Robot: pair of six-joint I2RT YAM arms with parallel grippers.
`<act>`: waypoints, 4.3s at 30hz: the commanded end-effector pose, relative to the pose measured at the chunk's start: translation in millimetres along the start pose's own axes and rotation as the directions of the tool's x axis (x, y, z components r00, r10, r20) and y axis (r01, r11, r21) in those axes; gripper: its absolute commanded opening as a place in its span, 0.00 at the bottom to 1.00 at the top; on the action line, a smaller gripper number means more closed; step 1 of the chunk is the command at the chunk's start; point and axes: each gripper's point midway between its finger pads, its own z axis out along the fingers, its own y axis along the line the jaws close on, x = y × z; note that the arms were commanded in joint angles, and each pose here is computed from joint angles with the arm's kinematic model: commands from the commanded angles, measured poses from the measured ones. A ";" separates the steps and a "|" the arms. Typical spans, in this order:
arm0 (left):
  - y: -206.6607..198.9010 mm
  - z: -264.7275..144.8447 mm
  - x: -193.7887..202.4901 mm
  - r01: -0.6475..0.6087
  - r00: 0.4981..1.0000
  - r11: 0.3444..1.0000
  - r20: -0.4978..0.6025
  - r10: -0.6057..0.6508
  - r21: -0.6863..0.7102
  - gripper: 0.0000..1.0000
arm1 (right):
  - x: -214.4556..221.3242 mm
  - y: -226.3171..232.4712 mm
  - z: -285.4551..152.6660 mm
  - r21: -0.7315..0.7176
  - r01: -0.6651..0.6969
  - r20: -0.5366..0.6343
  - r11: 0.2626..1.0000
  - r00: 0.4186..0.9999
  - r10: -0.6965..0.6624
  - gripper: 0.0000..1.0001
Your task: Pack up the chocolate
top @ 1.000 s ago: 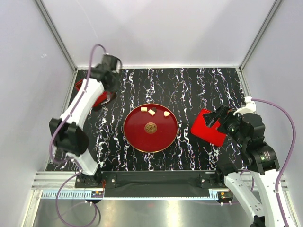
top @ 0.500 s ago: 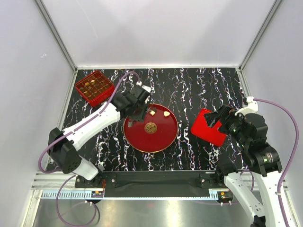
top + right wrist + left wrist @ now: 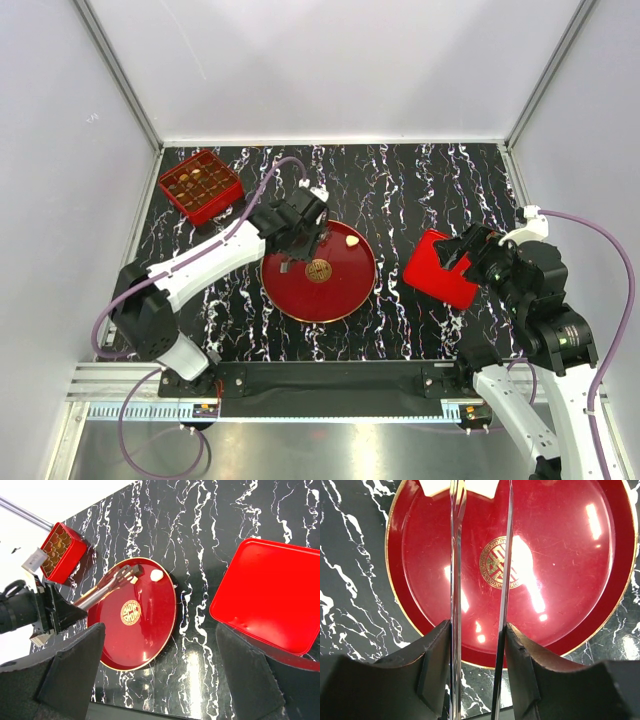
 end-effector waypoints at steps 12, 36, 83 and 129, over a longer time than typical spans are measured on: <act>-1.8 13.5 -7.6 -0.037 0.999 0.999 0.033 0.038 -0.026 0.48 | -19.0 6.2 -6.2 -0.009 0.009 0.065 1.000 0.998 -0.008 1.00; 2.9 19.9 -4.3 -0.042 0.999 0.998 0.024 0.044 -0.054 0.49 | -17.1 5.6 -4.7 -0.011 0.002 0.064 1.000 0.998 -0.001 1.00; 229.7 -35.8 -135.6 0.409 0.903 0.877 0.251 -0.349 -0.250 0.34 | -8.7 10.9 6.0 -0.049 -0.001 0.029 0.999 1.000 0.002 1.00; 192.0 -55.1 -124.2 0.341 0.915 0.925 0.282 -0.288 -0.165 0.49 | -10.4 6.3 2.0 -0.019 0.006 0.032 1.000 0.999 -0.005 1.00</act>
